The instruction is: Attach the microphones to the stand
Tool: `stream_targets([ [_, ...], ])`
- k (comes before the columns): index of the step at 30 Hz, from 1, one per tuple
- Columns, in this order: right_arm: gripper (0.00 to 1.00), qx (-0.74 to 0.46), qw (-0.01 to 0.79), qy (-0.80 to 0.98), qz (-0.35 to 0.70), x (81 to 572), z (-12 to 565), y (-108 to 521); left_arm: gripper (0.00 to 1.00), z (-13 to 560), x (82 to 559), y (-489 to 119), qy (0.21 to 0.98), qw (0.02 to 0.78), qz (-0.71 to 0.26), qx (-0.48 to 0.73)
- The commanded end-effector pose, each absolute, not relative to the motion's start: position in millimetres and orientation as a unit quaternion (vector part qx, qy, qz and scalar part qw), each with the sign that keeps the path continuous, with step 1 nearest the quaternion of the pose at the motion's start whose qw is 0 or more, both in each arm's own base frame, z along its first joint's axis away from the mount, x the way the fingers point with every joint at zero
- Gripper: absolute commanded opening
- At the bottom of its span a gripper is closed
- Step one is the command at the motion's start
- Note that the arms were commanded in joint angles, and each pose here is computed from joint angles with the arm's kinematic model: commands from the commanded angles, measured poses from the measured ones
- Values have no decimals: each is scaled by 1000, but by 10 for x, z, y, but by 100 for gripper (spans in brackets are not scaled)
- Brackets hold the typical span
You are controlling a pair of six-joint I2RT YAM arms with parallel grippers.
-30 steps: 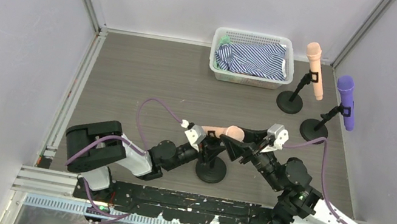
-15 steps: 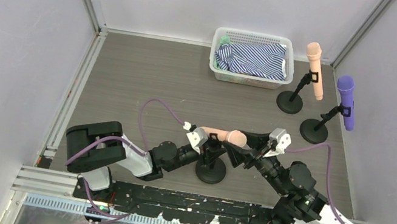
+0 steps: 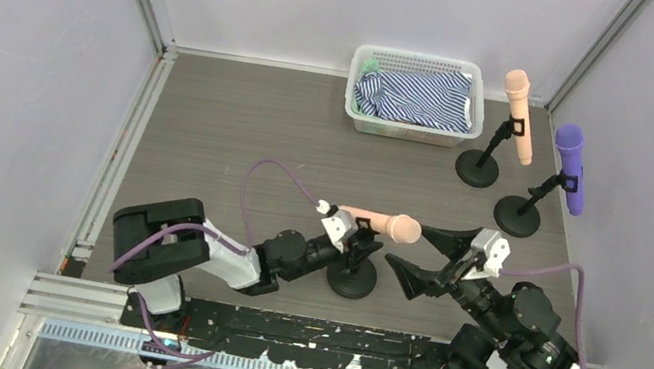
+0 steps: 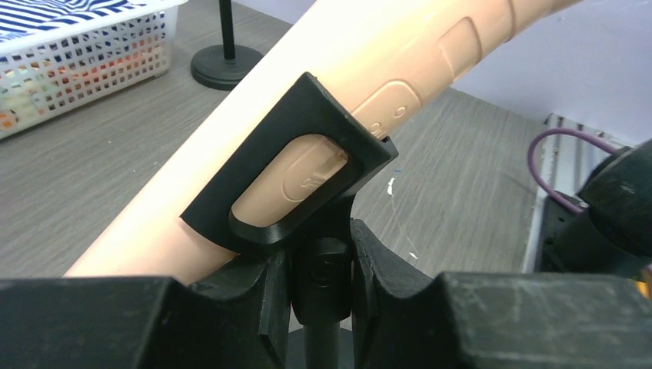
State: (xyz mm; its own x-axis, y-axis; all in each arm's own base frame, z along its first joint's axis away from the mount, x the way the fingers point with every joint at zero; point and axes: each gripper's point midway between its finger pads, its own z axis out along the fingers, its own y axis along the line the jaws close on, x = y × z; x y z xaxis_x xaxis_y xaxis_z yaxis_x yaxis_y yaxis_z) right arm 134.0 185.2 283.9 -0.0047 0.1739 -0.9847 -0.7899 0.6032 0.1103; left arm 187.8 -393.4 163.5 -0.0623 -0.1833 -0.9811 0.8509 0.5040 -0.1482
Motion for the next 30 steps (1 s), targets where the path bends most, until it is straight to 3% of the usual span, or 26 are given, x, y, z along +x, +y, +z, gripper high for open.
stream_targets([
  [1,88,-237,667,618,341,1349,2876,1652,0,2060,2157,-4067,566,690,-370,257],
  [9,88,-206,682,616,337,1251,3018,1334,0,2595,2570,-4561,489,766,-339,245],
  [23,89,-238,667,617,343,1122,3009,1306,0,2386,3648,-5668,468,763,-353,272],
  [30,89,-236,675,616,330,1137,3034,1248,0,2265,3862,-6028,479,737,-357,316],
])
